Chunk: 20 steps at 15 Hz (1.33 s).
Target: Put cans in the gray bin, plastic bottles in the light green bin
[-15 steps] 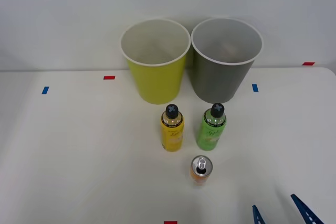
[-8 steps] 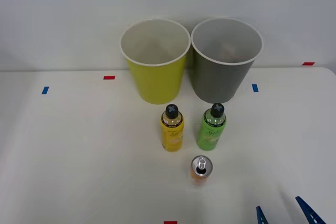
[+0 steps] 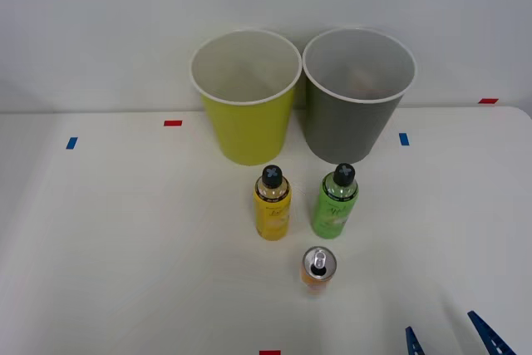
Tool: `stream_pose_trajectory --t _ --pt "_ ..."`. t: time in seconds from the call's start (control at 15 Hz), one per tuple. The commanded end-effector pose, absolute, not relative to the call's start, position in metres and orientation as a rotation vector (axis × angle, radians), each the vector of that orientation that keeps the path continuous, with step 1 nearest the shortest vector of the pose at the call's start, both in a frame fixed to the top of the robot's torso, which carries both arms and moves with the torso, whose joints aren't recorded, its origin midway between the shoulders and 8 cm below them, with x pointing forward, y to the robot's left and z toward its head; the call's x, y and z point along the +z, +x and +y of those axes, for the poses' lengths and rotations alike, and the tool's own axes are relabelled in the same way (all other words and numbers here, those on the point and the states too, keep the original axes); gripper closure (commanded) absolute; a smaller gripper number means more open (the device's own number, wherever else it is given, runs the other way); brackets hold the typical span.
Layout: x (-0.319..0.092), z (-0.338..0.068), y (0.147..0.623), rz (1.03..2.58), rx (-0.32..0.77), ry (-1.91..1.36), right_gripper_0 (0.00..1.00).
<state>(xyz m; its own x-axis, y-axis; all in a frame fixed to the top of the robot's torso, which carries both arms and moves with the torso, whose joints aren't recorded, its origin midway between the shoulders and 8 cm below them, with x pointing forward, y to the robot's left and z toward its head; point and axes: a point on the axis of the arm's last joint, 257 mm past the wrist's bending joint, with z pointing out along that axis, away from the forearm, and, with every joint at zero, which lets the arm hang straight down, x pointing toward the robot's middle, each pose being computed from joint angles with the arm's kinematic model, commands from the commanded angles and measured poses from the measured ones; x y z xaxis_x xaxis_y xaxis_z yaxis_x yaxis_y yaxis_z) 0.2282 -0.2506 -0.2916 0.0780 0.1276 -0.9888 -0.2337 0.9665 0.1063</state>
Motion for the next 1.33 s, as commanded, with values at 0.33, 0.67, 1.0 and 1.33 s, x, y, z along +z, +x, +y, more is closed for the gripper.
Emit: stream_pose_trajectory --t 0.33,0.67,1.0,1.33 --pt "-0.2916 -0.2506 0.2282 1.469 0.271 -0.087 0.0" --pt "-0.2916 -0.2506 0.2282 1.469 0.271 -0.087 0.0" --pt "-0.2916 -0.2506 0.2282 1.469 0.271 -0.087 0.0" --pt "-0.2916 -0.2506 0.2282 1.469 0.271 -0.087 0.0"
